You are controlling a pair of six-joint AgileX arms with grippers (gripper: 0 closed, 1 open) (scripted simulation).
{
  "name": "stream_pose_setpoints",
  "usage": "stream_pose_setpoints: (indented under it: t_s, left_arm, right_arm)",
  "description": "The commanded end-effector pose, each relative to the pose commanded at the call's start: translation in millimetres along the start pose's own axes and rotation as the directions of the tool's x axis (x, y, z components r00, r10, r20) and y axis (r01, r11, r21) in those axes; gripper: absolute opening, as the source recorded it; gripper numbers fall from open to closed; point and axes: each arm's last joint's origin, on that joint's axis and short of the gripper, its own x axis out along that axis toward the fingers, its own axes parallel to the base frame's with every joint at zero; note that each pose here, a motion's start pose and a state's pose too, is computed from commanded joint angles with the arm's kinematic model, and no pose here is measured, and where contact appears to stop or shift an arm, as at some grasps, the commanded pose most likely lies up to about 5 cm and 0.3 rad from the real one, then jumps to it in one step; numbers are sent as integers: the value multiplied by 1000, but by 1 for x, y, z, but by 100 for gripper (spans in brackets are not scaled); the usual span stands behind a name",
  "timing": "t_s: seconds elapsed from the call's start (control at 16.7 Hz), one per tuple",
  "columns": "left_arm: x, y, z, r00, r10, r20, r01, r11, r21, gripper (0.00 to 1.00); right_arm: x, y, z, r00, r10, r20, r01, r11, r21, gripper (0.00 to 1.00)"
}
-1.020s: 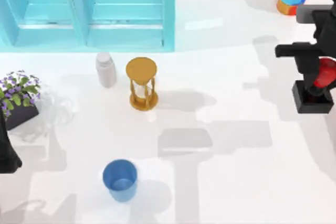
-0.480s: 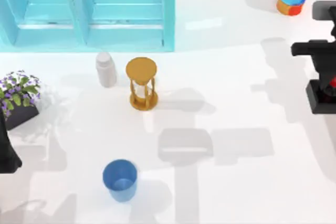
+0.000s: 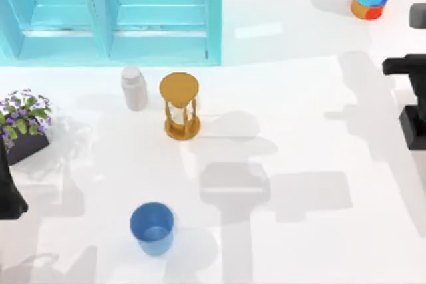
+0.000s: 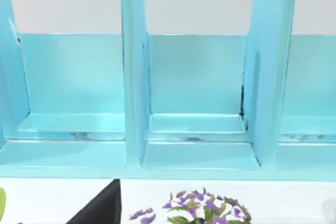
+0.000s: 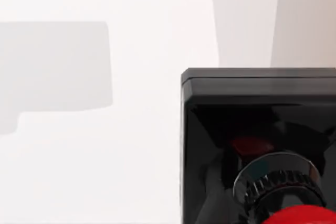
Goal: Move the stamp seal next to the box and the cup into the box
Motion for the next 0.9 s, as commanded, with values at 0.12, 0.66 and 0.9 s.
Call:
stream_pose_setpoints:
  t_s: [0.12,0.66,0.9]
  left_arm:
    - [0,0,0,1000,0,0,0,1000,0,100]
    - [0,0,0,1000,0,0,0,1000,0,100]
    - [0,0,0,1000,0,0,0,1000,0,100]
  right_arm:
    - [15,0,1,1000,0,-4,0,1000,1,0]
    - [61,-1,-1,1000,0,-3,0,1000,2,0]
    - [61,-1,-1,1000,0,-3,0,1000,2,30]
